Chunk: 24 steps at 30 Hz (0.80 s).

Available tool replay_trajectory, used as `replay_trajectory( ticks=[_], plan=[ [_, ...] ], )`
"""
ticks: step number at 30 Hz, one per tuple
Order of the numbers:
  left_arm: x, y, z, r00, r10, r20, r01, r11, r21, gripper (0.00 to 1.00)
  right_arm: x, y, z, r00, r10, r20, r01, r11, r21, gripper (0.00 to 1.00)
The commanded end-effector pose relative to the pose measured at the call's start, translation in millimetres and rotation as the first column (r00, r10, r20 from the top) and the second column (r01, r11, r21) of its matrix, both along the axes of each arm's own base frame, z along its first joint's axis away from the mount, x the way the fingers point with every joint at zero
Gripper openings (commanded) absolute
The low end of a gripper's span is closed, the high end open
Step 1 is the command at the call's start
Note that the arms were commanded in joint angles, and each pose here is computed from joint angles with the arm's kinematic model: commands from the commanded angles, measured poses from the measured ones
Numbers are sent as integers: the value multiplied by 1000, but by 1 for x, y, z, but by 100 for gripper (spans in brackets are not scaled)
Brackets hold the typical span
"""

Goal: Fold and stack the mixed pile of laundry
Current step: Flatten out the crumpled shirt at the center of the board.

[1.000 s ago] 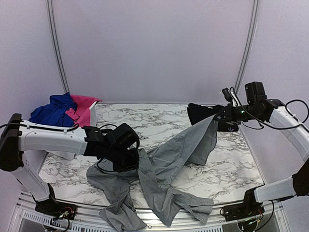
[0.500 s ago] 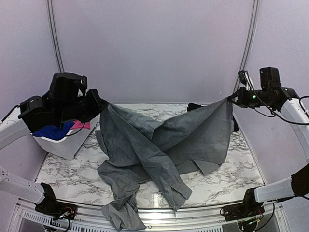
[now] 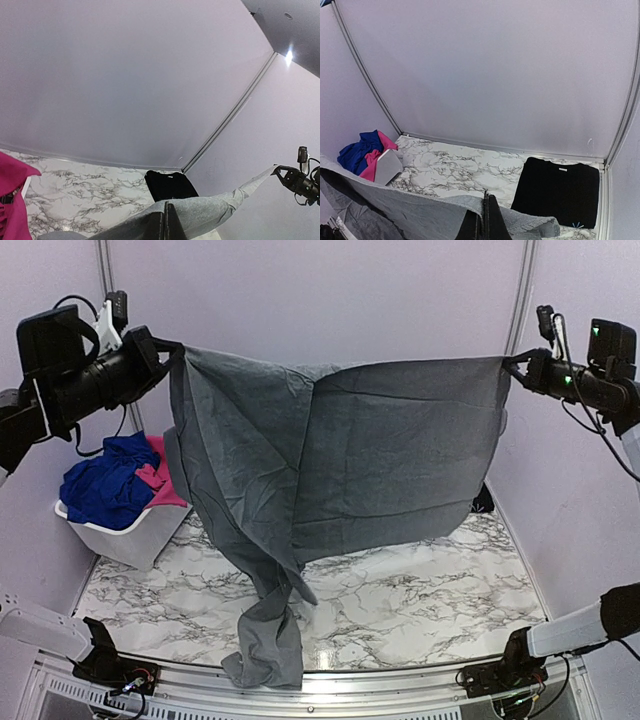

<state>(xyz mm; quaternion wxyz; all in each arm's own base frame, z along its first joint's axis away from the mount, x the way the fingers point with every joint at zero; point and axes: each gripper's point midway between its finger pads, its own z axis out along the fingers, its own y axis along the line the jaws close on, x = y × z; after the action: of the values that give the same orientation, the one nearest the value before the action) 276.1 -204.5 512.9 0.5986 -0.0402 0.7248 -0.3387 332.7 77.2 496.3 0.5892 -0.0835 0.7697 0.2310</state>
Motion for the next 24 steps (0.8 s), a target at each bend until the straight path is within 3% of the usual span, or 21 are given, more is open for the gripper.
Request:
replay_trajectory(
  ticks=[1, 8, 14, 19, 24],
  plan=[
    [-26, 6, 54, 983, -84, 164, 83, 996, 8, 0, -55, 9, 65, 980, 67, 190, -67, 998, -7, 0],
    [-71, 16, 108, 930, -188, 316, 214, 976, -50, 0, -135, 22, 117, 914, 149, 378, -144, 989, -43, 0],
    [-95, 0, 125, 884, -300, 359, 341, 939, -55, 0, -173, 25, 130, 882, 167, 441, -163, 985, -48, 0],
    [-82, 17, 126, 921, -185, 342, 225, 971, -81, 0, -153, 11, 109, 925, 73, 373, -66, 997, -32, 0],
    [-32, 19, 79, 976, 23, 215, -24, 1000, 6, 0, -84, -17, 42, 983, -92, 161, 99, 994, -34, 0]
  ],
)
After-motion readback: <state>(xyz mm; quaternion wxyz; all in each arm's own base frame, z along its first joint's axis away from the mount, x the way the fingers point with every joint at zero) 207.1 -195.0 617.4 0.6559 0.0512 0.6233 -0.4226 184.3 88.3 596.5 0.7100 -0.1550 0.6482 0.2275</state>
